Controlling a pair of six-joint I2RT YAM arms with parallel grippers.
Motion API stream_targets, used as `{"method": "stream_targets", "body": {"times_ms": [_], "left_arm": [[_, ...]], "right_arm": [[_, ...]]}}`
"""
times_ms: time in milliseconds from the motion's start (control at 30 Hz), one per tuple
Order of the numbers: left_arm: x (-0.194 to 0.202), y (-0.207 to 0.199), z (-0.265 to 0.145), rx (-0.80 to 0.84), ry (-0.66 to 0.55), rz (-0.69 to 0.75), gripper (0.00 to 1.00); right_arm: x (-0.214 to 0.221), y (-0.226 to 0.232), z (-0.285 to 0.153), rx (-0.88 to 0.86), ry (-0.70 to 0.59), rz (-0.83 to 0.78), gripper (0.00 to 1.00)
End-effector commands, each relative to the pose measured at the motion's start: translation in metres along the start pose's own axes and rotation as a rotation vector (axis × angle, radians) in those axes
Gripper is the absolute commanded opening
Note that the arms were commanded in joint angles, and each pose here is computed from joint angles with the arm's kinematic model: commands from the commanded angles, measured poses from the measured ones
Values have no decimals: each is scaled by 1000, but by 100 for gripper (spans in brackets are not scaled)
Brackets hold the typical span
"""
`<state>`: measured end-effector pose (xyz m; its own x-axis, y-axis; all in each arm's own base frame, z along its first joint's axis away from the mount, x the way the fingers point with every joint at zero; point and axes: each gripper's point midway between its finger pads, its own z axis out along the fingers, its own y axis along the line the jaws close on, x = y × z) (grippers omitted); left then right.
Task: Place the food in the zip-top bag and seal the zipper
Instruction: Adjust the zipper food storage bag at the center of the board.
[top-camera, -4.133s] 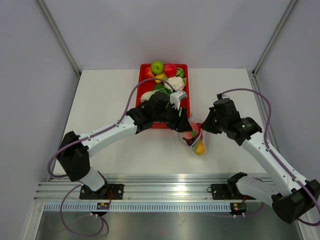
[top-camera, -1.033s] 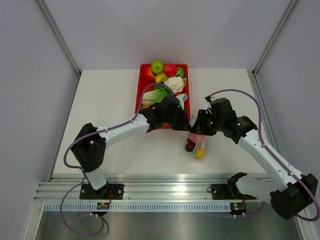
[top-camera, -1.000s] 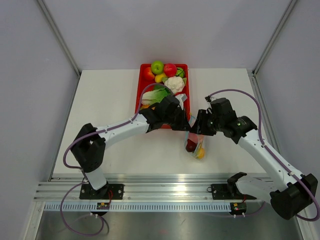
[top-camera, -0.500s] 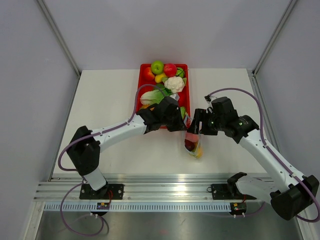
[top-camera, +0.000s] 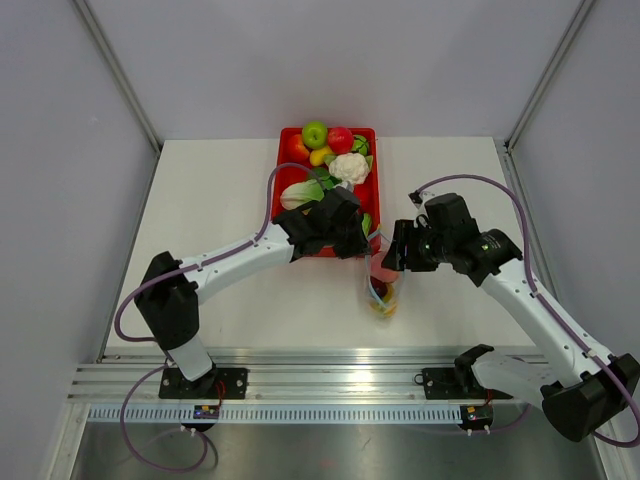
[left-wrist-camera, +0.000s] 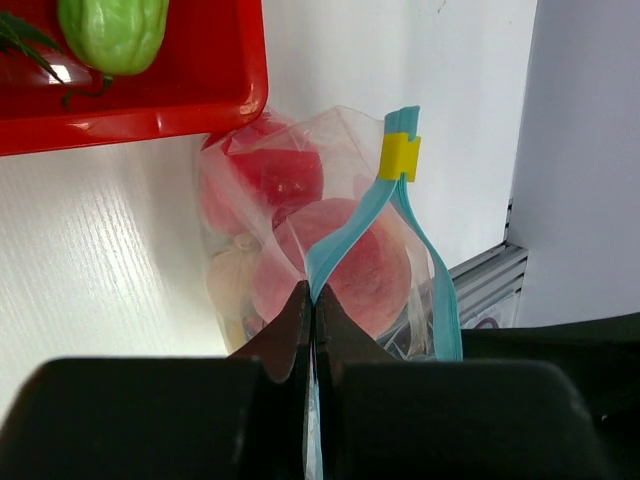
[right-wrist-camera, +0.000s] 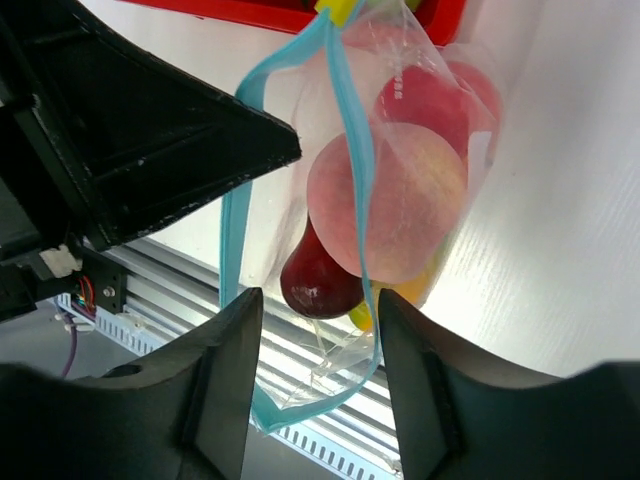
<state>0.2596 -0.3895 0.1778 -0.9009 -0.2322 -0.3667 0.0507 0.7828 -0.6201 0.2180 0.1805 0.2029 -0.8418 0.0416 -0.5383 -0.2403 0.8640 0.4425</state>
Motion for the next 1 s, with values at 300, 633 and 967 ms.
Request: {"method": "stream_targets", "body": {"times_ms": [300, 633, 967], "left_arm": [[-4, -30, -15, 109, -41, 38, 5], [-10, -20, -58, 333, -113, 303, 91], [-50, 22, -97, 415, -146, 579, 92]], "right_arm": [[-6, -21, 10, 110, -52, 30, 12], [-19, -13, 26, 20, -89, -170, 0], [-4, 6, 8, -163, -168, -421, 0]]}}
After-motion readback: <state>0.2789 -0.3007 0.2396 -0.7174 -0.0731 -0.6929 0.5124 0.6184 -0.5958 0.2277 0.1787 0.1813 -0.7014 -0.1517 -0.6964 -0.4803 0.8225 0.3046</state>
